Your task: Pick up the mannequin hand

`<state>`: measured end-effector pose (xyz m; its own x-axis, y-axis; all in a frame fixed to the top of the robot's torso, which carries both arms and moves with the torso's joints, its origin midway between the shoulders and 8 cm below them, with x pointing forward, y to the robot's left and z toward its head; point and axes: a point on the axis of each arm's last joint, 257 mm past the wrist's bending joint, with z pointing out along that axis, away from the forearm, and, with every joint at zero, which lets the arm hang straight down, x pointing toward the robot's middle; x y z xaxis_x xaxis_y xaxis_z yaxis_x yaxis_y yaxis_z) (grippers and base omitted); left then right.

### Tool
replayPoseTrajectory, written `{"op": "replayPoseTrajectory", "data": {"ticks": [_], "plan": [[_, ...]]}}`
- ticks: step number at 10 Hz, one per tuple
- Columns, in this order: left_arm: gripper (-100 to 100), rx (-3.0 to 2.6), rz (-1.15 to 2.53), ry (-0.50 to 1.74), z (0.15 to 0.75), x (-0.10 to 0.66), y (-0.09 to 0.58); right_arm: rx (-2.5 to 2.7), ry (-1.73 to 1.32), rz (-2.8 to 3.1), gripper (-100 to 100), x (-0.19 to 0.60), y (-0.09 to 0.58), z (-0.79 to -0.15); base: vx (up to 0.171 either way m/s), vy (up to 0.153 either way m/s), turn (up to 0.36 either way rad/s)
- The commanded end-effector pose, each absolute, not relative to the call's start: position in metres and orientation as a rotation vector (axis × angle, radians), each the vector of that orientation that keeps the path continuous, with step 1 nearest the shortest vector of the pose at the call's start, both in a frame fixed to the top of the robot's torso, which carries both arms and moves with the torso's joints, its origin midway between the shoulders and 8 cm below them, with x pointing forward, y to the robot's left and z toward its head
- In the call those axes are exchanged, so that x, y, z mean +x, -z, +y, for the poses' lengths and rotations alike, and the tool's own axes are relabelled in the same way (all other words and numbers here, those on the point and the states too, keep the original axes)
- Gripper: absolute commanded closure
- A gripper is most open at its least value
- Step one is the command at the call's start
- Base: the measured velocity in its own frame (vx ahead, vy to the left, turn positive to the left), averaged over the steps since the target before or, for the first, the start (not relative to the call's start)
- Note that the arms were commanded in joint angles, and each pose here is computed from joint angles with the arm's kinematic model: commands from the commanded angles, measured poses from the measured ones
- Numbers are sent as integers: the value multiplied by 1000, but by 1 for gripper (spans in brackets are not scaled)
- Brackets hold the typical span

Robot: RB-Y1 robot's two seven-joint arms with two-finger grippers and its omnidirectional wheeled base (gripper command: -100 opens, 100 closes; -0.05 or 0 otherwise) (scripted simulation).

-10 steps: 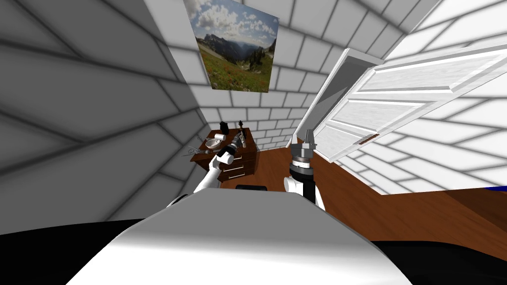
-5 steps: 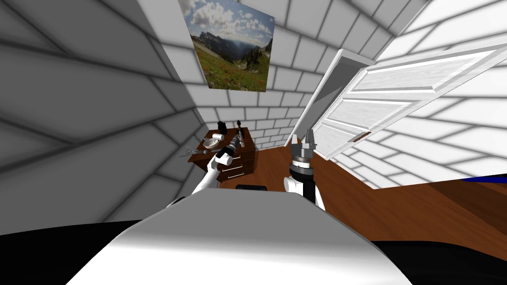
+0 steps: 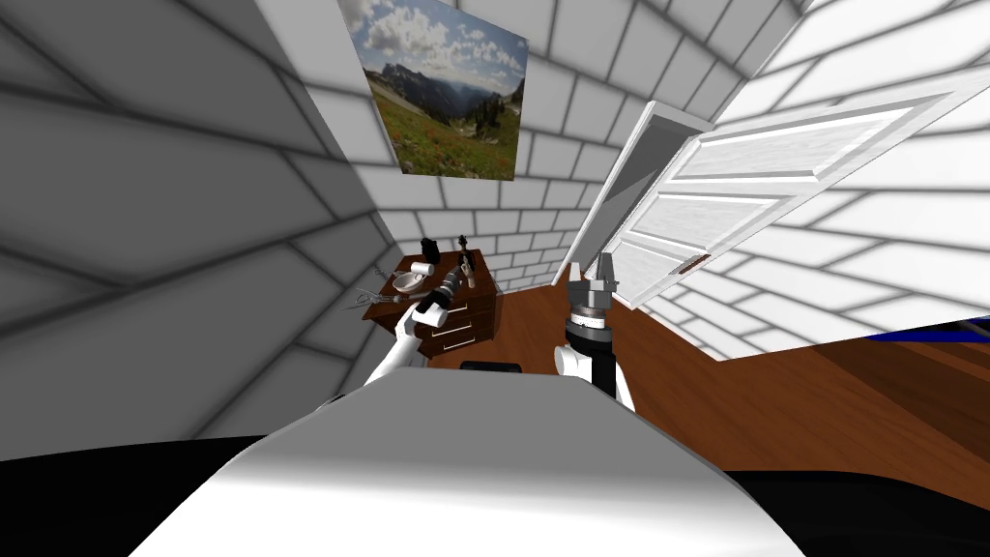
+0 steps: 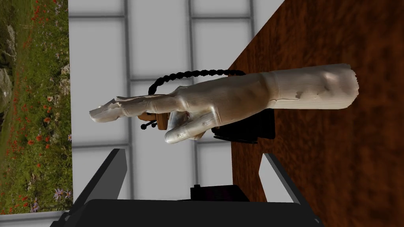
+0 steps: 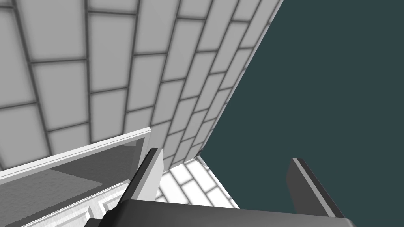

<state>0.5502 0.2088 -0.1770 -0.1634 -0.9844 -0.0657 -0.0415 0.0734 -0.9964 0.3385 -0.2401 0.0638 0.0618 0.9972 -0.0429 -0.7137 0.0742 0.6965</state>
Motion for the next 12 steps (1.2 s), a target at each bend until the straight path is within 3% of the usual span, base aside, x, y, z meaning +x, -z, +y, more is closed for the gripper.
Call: {"op": "replayPoseTrajectory", "data": {"ticks": [1,8,11,12], "plan": [[-100,-1091,1403,1218,213,550,179,585,-1411,611,0,338,-64,-240,0,0,0],[-100,-1020,1459,890,292,529,211,585,-1411,611,0,338,-64,-240,1,2,-57],[-100,-965,1469,824,297,529,208,585,-1411,611,0,338,-64,-240,1,3,-17],[-100,-965,1484,733,325,518,219,585,-1411,611,0,338,-64,-240,1,1,-110]]}}
